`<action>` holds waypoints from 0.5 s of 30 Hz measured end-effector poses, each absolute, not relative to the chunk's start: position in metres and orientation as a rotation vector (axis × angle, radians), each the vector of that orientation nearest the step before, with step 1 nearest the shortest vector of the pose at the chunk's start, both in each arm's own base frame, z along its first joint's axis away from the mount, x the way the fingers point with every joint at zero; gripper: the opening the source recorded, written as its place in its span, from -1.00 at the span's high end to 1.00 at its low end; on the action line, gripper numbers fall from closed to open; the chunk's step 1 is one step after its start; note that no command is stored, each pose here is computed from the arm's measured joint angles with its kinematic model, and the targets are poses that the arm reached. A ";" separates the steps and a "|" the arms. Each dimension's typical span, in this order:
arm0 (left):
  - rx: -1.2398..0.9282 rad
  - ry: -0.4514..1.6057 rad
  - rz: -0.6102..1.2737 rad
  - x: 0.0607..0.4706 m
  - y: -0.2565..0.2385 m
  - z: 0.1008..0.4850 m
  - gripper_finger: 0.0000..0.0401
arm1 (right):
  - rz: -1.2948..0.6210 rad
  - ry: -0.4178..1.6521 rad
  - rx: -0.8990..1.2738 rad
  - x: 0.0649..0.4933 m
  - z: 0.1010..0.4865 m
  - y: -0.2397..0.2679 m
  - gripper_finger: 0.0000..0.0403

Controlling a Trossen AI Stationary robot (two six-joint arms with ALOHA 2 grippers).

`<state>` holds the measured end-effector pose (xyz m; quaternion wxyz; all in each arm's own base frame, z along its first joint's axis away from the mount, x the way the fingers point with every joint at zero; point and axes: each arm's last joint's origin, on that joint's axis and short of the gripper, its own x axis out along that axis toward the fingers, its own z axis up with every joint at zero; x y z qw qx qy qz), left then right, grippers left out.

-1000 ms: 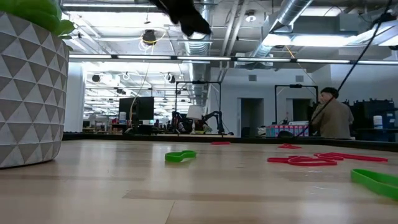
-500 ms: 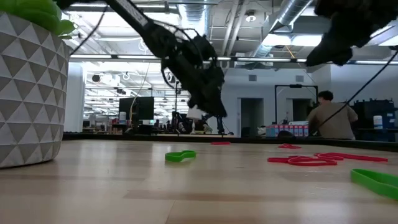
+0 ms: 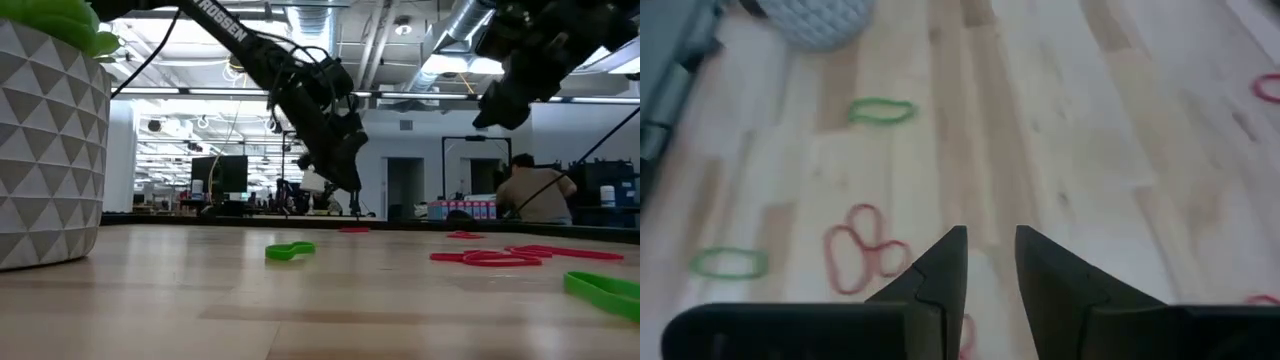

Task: Pick and place items into bin
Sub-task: Put the red rubber band into the white bin

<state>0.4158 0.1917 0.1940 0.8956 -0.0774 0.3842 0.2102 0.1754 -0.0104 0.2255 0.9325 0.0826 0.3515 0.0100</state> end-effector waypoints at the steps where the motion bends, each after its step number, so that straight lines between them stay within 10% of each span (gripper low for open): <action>1: -0.159 0.815 0.433 0.415 0.195 0.201 0.34 | 0.001 0.731 0.148 0.176 0.224 -0.013 0.60; 15: -0.300 0.831 0.439 0.407 0.234 0.234 0.34 | -0.387 0.894 0.158 0.195 0.191 -0.029 0.60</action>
